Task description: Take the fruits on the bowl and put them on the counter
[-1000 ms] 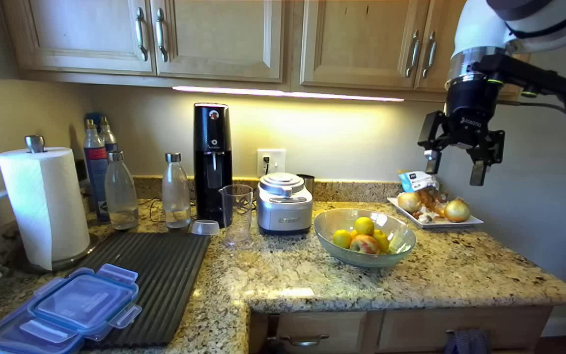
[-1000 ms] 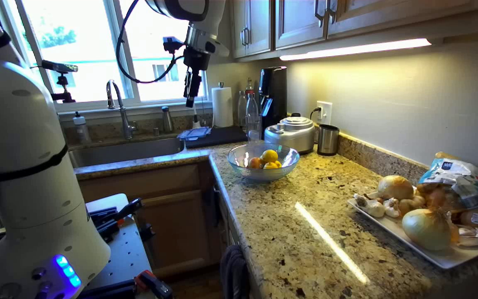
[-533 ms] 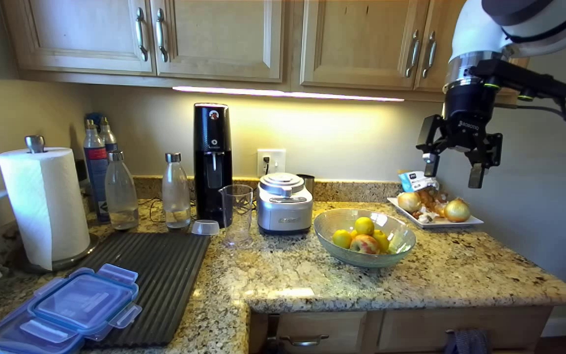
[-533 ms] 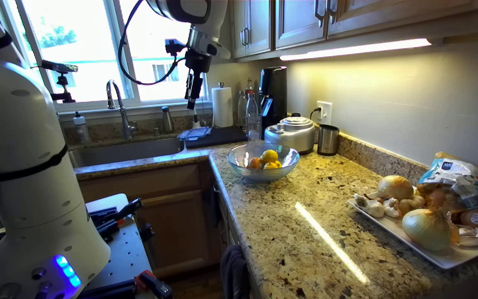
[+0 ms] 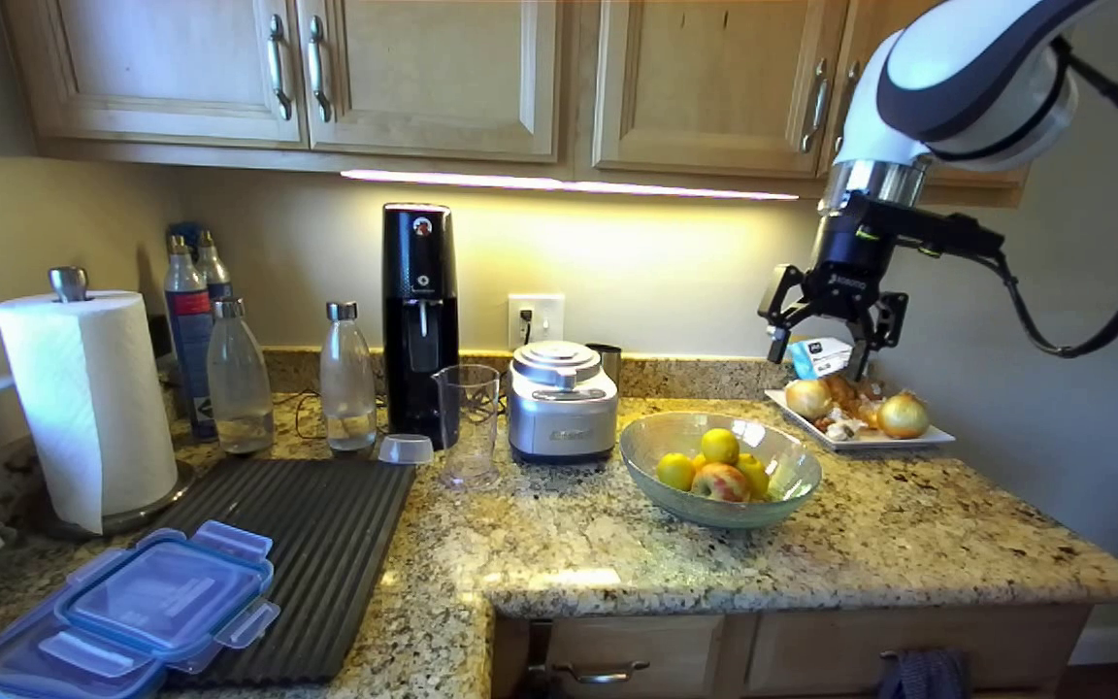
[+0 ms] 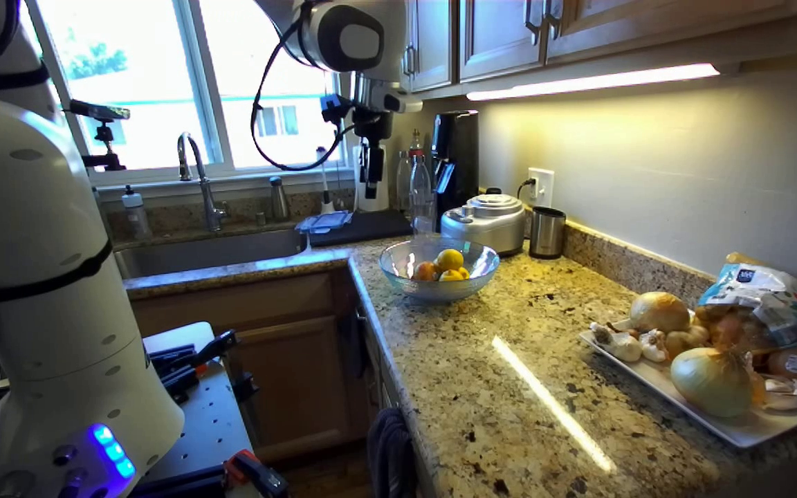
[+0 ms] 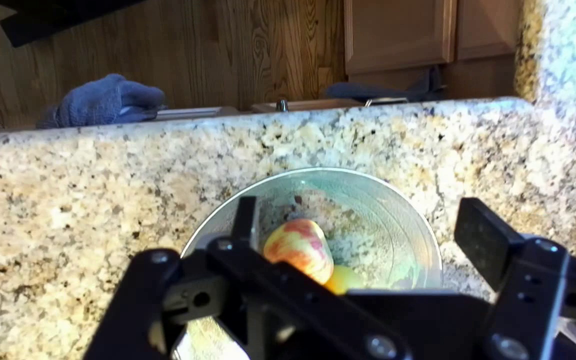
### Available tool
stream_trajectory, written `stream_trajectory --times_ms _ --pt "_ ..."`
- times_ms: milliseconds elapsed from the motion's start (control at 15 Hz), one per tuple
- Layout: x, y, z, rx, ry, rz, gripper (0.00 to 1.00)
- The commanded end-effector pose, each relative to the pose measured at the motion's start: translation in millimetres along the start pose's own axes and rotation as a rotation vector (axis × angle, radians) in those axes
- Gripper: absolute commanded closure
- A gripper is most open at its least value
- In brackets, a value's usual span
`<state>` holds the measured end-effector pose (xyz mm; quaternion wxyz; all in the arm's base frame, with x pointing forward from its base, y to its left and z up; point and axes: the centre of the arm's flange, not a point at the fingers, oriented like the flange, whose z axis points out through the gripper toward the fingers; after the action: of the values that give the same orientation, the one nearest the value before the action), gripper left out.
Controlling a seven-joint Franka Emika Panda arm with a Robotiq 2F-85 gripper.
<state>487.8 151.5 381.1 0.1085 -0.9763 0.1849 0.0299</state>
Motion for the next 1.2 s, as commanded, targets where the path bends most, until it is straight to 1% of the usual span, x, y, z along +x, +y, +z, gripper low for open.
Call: stream_trajectory --times_ms 0,200,400,467,533,600,733,1133 --pt "33 -14 19 -0.051 0.121 0.039 0.0" --pt "52 -25 41 -0.117 0.218 0.059 0.0" --pt "67 -30 61 -0.186 0.287 0.096 0.0" --pt "66 -31 63 -0.215 0.284 0.102 0.0" --pt "66 -31 65 -0.221 0.277 0.105 0.0" --pt "64 -22 63 -0.193 0.264 0.075 0.0" --pt "66 -26 69 -0.198 0.266 0.081 0.0" --pt "68 -28 68 -0.196 0.269 0.083 0.0"
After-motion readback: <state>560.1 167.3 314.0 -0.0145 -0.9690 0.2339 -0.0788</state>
